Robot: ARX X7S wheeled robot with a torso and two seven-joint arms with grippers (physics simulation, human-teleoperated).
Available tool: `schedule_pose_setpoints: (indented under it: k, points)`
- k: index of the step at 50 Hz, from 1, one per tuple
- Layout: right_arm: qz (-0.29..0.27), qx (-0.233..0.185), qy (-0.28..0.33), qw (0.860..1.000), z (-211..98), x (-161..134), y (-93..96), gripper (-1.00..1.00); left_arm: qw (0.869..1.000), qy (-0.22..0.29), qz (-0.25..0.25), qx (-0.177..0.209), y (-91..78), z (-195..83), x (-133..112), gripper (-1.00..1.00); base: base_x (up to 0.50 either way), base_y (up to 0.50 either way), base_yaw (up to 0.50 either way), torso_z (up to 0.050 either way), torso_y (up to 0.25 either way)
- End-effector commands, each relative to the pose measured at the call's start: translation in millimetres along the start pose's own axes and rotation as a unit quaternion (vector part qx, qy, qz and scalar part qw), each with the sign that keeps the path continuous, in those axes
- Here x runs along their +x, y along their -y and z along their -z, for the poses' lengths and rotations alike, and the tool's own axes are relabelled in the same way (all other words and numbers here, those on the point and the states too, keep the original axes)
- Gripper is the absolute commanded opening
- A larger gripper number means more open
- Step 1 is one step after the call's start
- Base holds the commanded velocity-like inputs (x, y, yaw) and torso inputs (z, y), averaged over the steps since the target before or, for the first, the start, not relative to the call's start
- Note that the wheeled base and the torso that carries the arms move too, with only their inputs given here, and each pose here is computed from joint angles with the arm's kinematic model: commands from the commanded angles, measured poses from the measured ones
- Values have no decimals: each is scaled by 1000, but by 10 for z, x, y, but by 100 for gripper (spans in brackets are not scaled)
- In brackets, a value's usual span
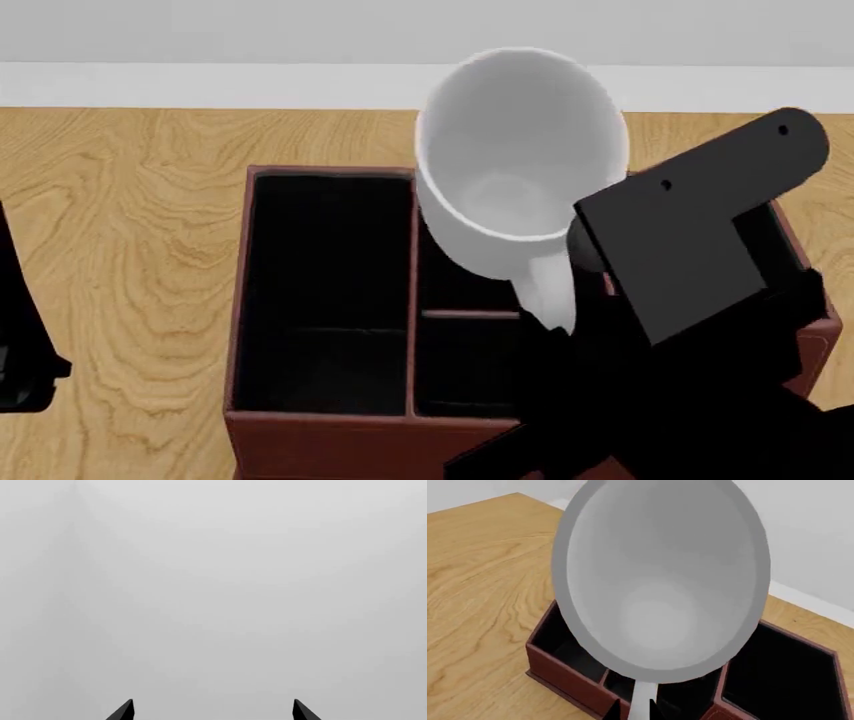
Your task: Pick up the white mug and place it to the right of the caddy.
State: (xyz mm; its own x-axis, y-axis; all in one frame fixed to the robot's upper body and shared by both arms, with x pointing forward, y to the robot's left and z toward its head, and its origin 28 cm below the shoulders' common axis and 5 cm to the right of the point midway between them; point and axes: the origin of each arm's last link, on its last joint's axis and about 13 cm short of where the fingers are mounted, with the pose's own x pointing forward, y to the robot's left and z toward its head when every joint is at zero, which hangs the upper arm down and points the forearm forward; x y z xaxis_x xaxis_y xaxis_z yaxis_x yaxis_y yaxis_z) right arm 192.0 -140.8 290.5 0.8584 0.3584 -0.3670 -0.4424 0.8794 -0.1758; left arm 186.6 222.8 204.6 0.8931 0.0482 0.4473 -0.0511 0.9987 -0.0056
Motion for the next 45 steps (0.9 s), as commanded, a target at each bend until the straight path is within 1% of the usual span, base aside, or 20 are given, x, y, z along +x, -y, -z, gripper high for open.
schedule_pose_setpoints:
  k: [1, 23, 45]
  points:
    - [30, 6, 15, 999, -47, -49, 100, -100, 1000, 1, 1, 0, 10, -1, 15, 100, 0, 0, 0, 0, 0]
    - [83, 25, 11, 996, -23, -136, 280, -100, 1000, -1, 3, 3, 30, 6, 22, 100, 0, 0, 0, 0, 0]
    - [128, 54, -3, 990, 30, -184, 477, -100, 1000, -4, 3, -1, 28, 55, 37, 100, 0, 0, 0, 1, 0]
